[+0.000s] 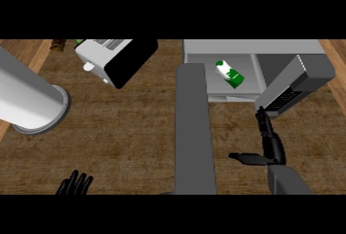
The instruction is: Pick up the milk, place it into the microwave and close the microwave
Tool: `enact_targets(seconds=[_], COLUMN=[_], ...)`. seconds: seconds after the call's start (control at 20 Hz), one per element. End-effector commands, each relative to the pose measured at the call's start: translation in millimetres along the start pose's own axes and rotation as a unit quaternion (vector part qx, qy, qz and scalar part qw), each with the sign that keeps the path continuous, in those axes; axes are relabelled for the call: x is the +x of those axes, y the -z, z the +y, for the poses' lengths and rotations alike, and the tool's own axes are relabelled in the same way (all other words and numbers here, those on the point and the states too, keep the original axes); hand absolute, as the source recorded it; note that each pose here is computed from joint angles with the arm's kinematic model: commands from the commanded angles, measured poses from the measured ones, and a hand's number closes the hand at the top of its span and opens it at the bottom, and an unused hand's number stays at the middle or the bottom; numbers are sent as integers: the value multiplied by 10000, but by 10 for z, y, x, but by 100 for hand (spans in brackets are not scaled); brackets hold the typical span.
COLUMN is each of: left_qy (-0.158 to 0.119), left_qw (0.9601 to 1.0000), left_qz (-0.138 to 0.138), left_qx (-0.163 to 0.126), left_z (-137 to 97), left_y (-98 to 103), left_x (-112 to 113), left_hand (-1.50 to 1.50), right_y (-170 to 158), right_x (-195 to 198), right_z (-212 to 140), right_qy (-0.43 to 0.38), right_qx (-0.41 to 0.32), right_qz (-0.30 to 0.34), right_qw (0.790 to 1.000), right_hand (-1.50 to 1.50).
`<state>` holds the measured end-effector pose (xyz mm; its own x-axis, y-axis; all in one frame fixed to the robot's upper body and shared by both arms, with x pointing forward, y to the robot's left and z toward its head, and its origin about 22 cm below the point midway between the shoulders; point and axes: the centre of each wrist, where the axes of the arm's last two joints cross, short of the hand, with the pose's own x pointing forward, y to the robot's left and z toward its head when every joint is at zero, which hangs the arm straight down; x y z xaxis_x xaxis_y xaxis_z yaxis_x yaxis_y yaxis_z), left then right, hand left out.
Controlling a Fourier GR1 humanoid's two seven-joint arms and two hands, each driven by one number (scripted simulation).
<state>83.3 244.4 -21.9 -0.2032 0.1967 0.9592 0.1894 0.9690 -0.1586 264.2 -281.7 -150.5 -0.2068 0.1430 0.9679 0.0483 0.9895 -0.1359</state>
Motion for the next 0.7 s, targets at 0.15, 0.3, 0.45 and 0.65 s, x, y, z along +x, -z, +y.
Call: enact_targets(seconds=[0.15, 0.3, 0.45, 0.65], left_qy=[69, 299, 571, 381], left_qw=[9951, 9911, 9860, 9838], left_qz=[442, 551, 407, 479], left_qx=[-886, -1175, -1512, -1687], left_z=[-96, -131, -394, -748], left_y=[238, 339, 448, 634], left_x=[-304, -158, -351, -443], left_hand=[-150, 150, 150, 150], right_y=[-139, -631, -577, -627], right_x=[74, -1, 67, 145], right_z=[-563, -784, -921, -1270], right_qy=[51, 105, 97, 171], right_qx=[-128, -223, -509, -771], right_qz=[-385, -142, -208, -157], right_qw=[9992, 9996, 9984, 9968], right_hand=[150, -150, -150, -150])
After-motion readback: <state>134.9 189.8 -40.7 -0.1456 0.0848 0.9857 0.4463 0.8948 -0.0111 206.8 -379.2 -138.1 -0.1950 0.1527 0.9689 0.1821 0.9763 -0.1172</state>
